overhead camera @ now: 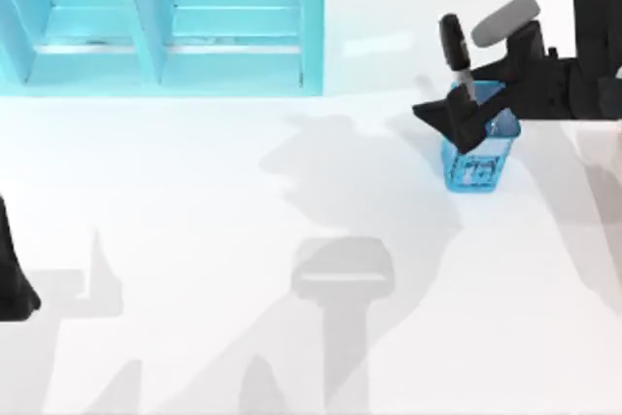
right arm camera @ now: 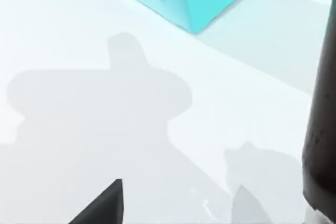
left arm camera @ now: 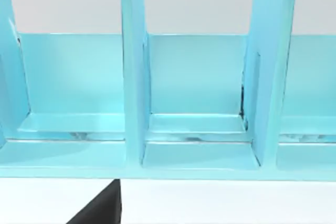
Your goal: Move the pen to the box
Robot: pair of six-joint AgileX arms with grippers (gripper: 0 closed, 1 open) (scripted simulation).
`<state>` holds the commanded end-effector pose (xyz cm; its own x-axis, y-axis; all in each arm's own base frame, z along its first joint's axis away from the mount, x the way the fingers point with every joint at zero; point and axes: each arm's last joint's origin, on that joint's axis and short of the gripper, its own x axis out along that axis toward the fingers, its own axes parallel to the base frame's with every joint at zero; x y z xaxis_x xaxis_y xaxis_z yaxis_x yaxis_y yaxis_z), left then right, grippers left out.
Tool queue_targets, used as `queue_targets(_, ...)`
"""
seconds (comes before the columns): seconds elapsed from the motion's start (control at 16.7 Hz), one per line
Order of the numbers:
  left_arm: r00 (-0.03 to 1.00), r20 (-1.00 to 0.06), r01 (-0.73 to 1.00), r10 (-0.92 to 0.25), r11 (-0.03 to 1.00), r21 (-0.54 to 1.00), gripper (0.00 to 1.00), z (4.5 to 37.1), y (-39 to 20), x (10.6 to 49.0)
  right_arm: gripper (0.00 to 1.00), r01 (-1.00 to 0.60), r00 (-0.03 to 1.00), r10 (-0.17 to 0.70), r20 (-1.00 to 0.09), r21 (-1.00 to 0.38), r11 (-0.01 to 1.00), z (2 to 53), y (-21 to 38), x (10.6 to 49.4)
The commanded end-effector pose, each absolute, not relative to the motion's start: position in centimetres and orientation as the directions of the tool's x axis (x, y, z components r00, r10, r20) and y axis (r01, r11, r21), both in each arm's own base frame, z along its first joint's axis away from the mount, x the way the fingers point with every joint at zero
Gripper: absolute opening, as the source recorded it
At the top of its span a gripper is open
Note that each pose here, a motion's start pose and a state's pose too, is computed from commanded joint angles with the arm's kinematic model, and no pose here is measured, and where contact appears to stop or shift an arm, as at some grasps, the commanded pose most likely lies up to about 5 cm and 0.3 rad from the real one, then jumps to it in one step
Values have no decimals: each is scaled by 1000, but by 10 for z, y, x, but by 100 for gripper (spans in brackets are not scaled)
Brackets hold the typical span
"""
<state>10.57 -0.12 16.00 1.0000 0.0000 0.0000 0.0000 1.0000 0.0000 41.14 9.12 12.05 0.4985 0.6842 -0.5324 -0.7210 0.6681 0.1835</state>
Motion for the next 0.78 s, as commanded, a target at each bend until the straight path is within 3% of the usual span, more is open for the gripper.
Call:
queue_targets(0.42,1000,0,0,0,1000,0,100,160,-1,106,0,-732,466,690,-554,196,652,170,32,432)
queue_targets(0.78,1000,0,0,0,1000,0,100,160,-1,106,0,-721,467,693,-550,216,658,242,-37,417)
